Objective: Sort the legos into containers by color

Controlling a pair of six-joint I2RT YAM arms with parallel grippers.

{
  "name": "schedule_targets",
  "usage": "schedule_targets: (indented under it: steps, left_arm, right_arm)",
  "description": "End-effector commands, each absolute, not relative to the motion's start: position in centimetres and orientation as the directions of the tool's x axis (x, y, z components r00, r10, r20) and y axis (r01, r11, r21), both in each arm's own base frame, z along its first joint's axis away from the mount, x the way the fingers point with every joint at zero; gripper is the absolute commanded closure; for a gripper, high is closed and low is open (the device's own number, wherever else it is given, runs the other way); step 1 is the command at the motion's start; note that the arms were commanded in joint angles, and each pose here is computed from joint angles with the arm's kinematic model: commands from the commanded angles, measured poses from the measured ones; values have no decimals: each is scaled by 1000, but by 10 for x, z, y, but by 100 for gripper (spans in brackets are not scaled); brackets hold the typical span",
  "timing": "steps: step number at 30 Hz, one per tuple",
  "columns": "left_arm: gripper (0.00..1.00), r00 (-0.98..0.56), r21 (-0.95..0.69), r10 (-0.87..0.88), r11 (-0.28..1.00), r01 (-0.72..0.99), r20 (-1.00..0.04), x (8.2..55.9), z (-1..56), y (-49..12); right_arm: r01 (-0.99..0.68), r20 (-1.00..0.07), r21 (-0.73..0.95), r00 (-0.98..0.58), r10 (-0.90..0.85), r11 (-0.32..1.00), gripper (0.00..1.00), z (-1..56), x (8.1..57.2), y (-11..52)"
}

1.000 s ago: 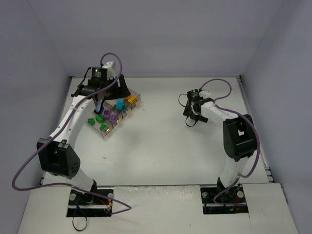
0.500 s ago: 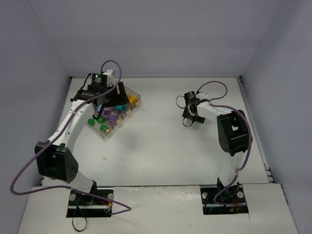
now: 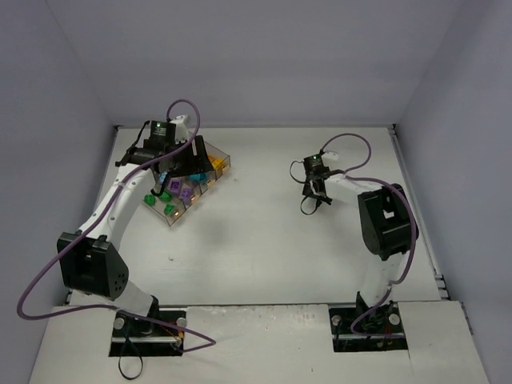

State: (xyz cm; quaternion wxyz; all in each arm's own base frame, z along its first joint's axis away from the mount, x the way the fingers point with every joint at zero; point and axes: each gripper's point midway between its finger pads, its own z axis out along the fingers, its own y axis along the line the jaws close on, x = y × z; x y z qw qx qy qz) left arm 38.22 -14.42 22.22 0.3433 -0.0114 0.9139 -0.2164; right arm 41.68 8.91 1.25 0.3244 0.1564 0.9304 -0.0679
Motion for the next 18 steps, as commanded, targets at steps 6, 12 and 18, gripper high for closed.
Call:
schedule_targets:
  steps: [6,12,18]
  left_arm:
    - [36,-754,-518,-138,803,294,-642,366,268,-179]
    - [36,-829,-675,-65,617,404,-555,335,278,-223]
    - [29,-861,-710,-24,577,403,-508,322,274,-236]
  right_arm:
    - [-331,-875,-33,-446,-188,943,100,135,391,213]
    - [-698,-961,31,-217,-171,715,100,196,341,274]
    - [-791,-978,19,-141,-153,611,100,228,320,297]
